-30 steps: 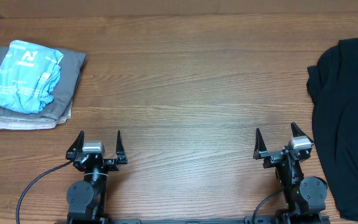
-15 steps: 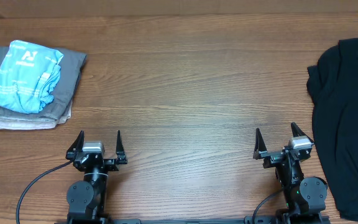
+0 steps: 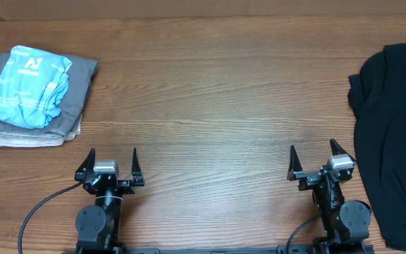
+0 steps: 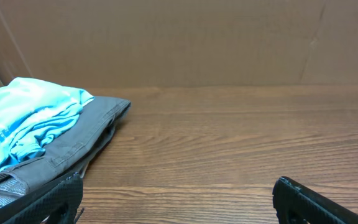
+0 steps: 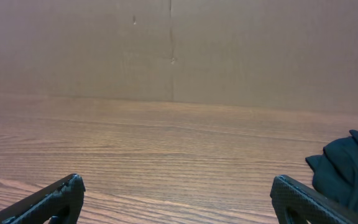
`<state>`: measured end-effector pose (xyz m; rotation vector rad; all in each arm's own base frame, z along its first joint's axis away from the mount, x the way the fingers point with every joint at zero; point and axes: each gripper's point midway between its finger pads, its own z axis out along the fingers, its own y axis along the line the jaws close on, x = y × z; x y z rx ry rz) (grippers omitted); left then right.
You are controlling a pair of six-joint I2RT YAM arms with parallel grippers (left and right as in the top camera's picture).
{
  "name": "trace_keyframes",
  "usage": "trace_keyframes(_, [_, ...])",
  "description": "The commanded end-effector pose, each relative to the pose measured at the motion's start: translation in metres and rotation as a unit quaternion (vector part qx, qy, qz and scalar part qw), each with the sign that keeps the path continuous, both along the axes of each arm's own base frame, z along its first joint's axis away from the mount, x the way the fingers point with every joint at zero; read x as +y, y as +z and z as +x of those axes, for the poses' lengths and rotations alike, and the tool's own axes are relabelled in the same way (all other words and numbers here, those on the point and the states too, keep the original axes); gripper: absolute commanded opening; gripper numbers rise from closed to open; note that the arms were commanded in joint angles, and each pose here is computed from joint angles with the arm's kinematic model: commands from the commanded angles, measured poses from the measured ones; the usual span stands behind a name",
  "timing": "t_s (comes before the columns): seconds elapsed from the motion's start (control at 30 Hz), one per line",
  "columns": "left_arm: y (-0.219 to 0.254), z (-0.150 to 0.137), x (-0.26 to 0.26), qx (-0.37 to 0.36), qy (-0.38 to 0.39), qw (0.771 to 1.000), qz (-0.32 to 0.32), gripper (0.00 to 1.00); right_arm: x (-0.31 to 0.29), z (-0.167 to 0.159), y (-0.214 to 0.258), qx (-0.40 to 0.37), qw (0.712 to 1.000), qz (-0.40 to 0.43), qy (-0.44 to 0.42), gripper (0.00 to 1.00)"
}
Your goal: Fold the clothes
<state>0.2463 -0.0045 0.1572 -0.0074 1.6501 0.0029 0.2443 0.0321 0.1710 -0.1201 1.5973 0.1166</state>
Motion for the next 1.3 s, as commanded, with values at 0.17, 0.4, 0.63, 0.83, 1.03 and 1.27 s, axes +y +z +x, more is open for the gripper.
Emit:
trace_keyframes(0.17, [0.001,0.0,-0.001,-0.005,0.0,1.0,-0.009,1.0,0.009,-0.002,0.0,-0.006,1.0,0.0,0.027,1.0])
trace_keyframes(0.4, [0.001,0.0,-0.001,-0.005,0.0,1.0,-0.009,1.0,0.043,-0.012,0.01,-0.026,0.991,0.001,0.131,1.0])
trace_keyframes(0.63, [0.001,0.0,-0.001,-0.005,0.0,1.0,-0.009,1.0,0.032,-0.012,0.04,-0.031,0.982,0.154,0.103,1.0])
trace_keyframes(0.83, [0.001,0.0,-0.001,-0.005,0.0,1.0,-0.009,1.0,0.022,-0.027,0.1,-0.056,0.981,0.169,0.08,1.0])
trace_keyframes(1.03, [0.001,0.0,-0.001,-0.005,0.0,1.0,-0.009,1.0,0.0,-0.043,0.177,-0.055,0.985,0.162,0.02,1.0])
trace_keyframes(1.27, [0.001,0.0,-0.001,-0.005,0.0,1.0,-0.009,1.0,0.001,-0.028,0.248,-0.002,0.99,0.138,0.011,1.0])
